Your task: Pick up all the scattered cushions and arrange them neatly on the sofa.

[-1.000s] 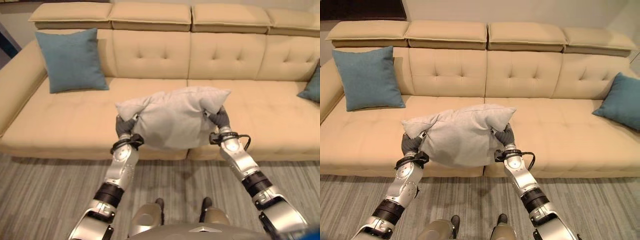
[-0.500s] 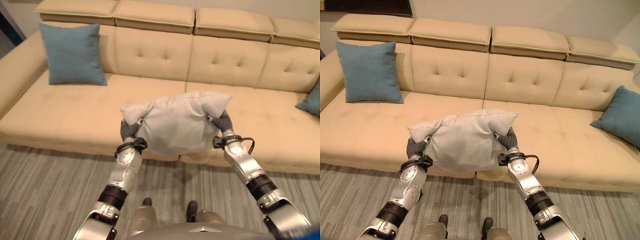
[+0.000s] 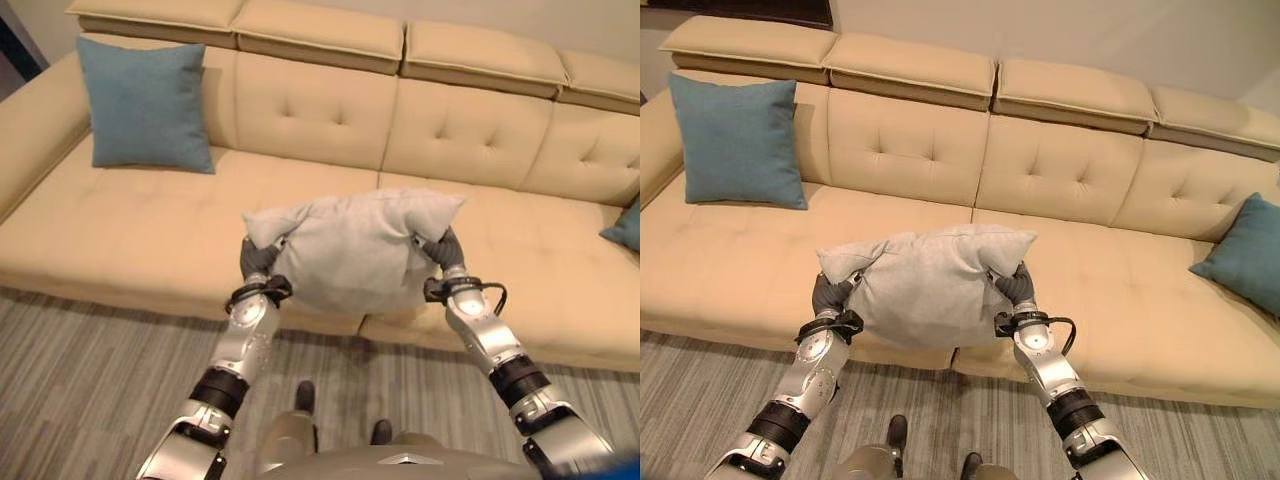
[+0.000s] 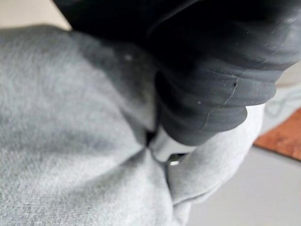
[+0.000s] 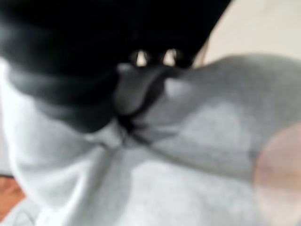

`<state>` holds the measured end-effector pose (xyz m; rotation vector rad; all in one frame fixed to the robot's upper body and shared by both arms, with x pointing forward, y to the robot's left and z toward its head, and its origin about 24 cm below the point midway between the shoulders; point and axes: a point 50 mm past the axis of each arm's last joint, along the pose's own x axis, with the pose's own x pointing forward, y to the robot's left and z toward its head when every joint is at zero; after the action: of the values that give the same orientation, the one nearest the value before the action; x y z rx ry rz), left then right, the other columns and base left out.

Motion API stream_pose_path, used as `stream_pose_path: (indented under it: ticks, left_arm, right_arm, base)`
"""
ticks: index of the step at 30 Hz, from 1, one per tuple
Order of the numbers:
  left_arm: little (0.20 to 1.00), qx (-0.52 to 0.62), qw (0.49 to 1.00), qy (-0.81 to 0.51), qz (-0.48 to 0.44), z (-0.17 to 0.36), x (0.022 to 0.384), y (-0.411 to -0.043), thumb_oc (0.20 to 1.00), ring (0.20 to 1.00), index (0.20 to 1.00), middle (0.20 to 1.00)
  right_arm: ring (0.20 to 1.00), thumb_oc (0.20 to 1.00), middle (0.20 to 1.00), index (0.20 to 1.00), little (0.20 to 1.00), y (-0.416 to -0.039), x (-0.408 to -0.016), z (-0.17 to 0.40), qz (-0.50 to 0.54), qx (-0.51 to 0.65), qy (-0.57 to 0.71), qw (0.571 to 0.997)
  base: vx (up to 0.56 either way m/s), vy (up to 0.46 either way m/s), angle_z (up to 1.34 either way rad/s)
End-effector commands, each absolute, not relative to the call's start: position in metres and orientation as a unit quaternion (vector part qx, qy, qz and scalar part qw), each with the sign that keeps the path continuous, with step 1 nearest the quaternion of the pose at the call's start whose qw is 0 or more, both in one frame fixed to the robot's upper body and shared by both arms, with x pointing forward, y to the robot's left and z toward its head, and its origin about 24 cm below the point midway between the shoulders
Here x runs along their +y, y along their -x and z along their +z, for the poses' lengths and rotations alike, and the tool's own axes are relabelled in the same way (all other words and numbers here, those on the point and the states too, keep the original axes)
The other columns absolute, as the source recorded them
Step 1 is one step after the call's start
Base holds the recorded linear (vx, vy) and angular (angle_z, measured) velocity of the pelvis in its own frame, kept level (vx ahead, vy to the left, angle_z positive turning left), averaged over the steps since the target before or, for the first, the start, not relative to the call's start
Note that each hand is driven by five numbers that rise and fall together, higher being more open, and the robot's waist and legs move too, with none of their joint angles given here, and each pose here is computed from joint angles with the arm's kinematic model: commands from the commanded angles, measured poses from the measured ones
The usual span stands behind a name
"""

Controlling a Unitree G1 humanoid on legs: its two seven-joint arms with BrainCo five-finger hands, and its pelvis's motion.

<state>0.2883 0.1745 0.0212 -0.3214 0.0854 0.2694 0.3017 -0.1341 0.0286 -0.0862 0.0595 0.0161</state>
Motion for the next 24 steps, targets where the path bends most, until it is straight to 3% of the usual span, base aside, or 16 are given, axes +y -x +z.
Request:
stream_pose_path:
  ticks: [1,10,24]
  left_arm:
    - [0.2,-0.096,0.982,0.159,-0.019,0.086,0.119,-0.305,0.2,0.2,0.2,0.2]
    - [0.2,-0.101,0.982,0.157,-0.011,0.087,0.126,-0.306,0.2,0.2,0.2,0.2]
    - [0.2,-0.081,0.978,0.184,-0.05,0.083,0.102,-0.307,0.2,0.2,0.2,0.2]
  right_arm:
    - [0.2,0.2,0.2,0.2,0.2,-0.312,-0.068,0.101,0.133,-0.134,-0.013,0.982]
    - [0.2,0.2,0.2,0.2,0.2,-0.316,-0.06,0.108,0.153,-0.142,-0.01,0.978]
    - [0.2,0.2,0.2,0.2,0.2,-0.311,-0.087,0.098,0.111,-0.133,-0.011,0.985]
  base:
    - [0.05,0.054,-0.26]
    - [0.24,0.046,-0.14]
    - [0.21,-0.089,0.38]
